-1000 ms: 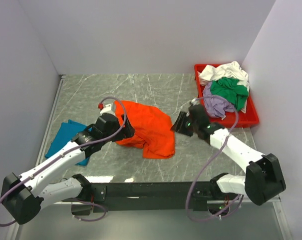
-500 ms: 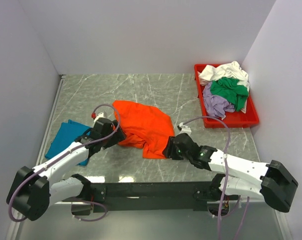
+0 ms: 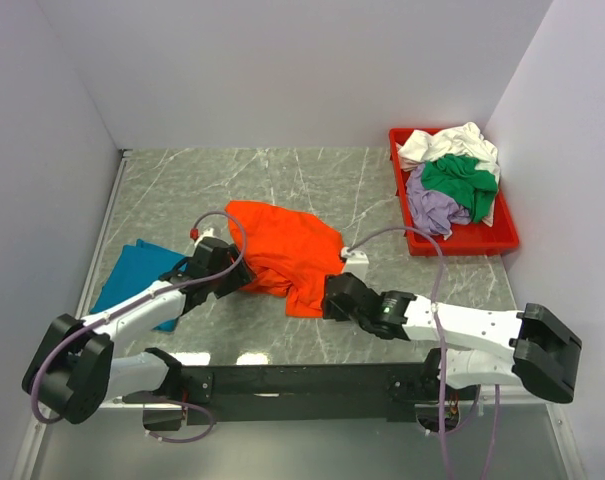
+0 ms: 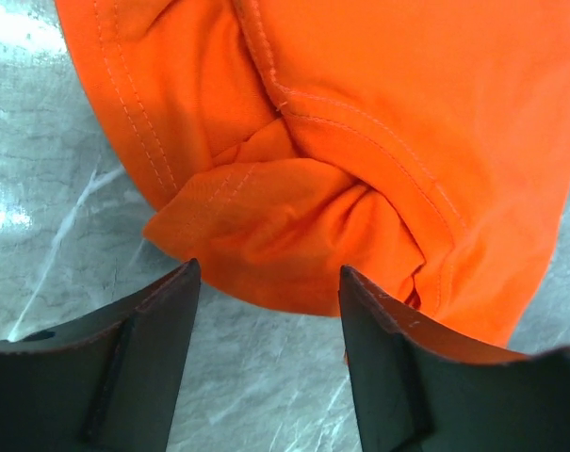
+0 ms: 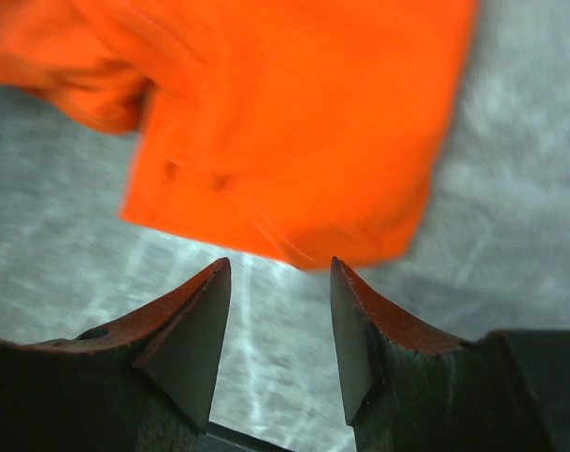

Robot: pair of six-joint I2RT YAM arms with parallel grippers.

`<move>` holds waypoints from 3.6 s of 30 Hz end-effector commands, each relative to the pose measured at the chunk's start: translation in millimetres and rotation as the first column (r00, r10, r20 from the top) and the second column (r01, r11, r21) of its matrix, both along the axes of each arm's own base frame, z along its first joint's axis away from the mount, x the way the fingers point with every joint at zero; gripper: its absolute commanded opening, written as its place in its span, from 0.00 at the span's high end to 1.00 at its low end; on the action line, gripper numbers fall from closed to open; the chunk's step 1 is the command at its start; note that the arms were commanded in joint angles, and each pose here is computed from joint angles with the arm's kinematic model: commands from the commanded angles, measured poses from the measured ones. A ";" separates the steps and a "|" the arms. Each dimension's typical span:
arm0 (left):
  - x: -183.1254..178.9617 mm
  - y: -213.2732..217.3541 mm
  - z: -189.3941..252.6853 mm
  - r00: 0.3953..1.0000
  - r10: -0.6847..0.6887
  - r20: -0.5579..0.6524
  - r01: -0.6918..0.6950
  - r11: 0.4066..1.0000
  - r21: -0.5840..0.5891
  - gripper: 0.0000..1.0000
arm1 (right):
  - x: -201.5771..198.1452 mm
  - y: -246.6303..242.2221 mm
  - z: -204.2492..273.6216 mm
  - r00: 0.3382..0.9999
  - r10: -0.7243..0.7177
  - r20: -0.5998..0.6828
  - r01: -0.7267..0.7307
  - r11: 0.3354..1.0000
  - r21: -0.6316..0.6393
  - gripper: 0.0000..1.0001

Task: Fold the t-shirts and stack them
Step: Flatten the tshirt out

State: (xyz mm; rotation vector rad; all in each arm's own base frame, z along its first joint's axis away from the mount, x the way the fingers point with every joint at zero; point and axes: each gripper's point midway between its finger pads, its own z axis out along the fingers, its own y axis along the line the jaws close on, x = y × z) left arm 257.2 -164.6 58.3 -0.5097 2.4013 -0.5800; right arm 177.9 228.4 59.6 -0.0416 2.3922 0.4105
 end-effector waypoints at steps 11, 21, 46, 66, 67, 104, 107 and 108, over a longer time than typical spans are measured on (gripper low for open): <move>24.0 -6.3 -6.7 1.000 0.021 0.008 -0.021 1.000 0.020 0.53 | 38.1 78.2 16.3 0.957 0.264 0.123 -0.227 0.940 -0.253 0.46; 34.4 -2.8 6.5 0.999 0.035 0.036 -0.036 0.998 0.048 0.85 | 56.0 79.5 -21.9 0.961 0.257 0.099 -0.192 0.884 -0.426 0.48; 63.9 79.3 212.7 0.878 0.268 0.397 -0.286 0.958 -0.016 0.99 | 69.0 -36.1 268.0 0.891 -0.103 0.443 0.082 0.994 0.065 1.00; 57.1 135.3 379.8 0.598 0.431 0.676 -0.471 0.871 -0.139 0.99 | 83.6 -75.6 415.8 0.761 -0.236 0.605 0.006 0.934 0.358 1.00; 69.9 130.6 382.7 0.594 0.422 0.685 -0.459 0.877 -0.142 0.99 | 92.8 -73.1 416.1 0.767 -0.233 0.599 -0.006 0.929 0.369 1.00; 63.0 110.2 49.3 0.878 0.477 0.031 -0.451 0.848 -0.280 0.56 | 213.3 -148.3 100.4 0.931 -0.352 -0.101 0.352 0.787 0.506 0.49; 60.6 105.3 33.0 0.874 0.486 0.019 -0.453 0.828 -0.331 0.50 | 200.6 -143.3 93.4 0.930 -0.360 -0.079 0.353 0.809 0.469 0.42; 57.4 108.4 23.7 0.866 0.500 0.009 -0.472 0.823 -0.315 0.47 | 196.1 -144.9 90.6 0.924 -0.373 -0.079 0.367 0.816 0.447 0.41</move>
